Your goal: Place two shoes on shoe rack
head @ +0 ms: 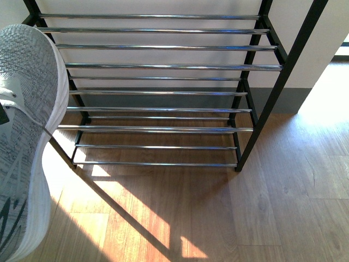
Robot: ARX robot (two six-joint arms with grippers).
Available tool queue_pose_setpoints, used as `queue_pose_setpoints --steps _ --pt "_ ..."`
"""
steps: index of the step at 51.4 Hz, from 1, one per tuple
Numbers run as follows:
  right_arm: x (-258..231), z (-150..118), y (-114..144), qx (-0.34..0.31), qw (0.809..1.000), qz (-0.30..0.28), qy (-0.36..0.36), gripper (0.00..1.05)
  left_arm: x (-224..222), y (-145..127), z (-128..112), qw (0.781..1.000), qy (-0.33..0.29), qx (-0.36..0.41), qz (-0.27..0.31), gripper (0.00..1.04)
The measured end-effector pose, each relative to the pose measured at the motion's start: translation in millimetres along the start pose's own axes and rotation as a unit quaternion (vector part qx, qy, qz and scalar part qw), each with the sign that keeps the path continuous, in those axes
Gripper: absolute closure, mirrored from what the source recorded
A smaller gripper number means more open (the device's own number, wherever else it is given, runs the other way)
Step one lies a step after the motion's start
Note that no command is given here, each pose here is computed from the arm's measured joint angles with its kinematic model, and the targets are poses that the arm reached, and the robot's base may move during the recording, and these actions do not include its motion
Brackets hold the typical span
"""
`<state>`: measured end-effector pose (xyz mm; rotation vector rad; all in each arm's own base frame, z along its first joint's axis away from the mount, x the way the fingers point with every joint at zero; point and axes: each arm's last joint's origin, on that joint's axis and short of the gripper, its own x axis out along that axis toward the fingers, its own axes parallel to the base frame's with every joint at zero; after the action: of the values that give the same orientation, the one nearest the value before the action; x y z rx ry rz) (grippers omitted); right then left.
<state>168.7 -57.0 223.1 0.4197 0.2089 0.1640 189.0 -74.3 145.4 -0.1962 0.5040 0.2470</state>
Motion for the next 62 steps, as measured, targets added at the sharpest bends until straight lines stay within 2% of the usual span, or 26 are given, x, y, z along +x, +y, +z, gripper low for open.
queue_pose_setpoints --steps 62 --pt "-0.2 0.0 -0.3 0.001 1.000 -0.003 -0.001 0.95 0.0 0.3 -0.3 1.000 0.000 0.001 0.002 1.03"
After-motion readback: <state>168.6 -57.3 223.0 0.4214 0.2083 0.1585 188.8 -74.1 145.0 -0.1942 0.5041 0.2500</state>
